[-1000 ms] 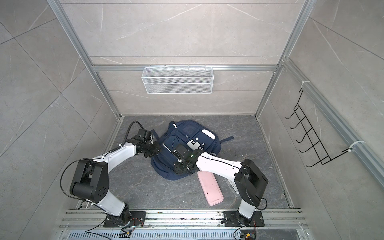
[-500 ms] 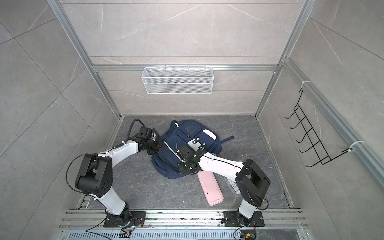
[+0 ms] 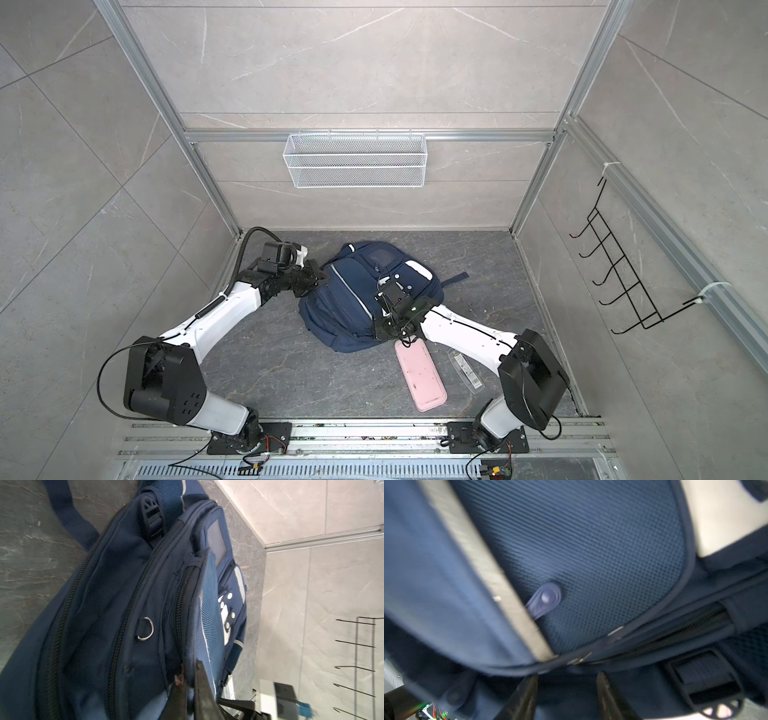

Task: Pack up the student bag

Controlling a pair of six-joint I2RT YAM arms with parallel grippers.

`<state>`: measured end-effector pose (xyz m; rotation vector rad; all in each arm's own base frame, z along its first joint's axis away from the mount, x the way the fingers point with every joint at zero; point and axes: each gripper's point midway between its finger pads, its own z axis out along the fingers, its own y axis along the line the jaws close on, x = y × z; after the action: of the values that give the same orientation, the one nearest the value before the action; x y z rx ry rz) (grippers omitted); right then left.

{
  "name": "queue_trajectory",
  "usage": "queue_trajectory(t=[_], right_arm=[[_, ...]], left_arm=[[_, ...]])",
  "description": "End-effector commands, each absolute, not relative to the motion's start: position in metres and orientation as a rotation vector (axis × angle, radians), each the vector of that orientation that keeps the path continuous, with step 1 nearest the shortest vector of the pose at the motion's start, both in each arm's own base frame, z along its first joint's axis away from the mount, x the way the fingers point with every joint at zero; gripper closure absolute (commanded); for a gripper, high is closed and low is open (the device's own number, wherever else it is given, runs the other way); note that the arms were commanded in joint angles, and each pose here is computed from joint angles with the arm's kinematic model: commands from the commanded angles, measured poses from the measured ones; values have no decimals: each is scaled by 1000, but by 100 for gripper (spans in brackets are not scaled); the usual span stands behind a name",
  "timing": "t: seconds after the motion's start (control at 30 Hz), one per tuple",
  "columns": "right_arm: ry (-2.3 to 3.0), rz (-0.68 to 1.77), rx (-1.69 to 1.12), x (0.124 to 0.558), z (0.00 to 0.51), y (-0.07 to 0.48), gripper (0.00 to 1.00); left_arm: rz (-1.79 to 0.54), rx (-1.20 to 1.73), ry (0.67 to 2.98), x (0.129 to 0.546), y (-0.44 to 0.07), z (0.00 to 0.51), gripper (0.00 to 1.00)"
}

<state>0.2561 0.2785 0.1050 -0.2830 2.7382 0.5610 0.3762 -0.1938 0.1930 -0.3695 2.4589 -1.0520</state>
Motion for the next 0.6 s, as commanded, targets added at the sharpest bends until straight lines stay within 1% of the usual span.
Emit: queue_trajectory(t=[0.0,0.13,0.23,0.57], right_arm=[[2729,608,-271,255,105,282,51],[2721,605,-258,263,104,285,51],[2697,615,-214,278,106,288,50],[2571,631,-142,336,152,285,50]], left_arm=[[-1217,-264,2289,379,-207,257,100],[-1242,-270,2287,375,-208,256,100],[-1273,-282,2288,370,-209,252,100],[-1367,-351,2274,354,-210,239,100]])
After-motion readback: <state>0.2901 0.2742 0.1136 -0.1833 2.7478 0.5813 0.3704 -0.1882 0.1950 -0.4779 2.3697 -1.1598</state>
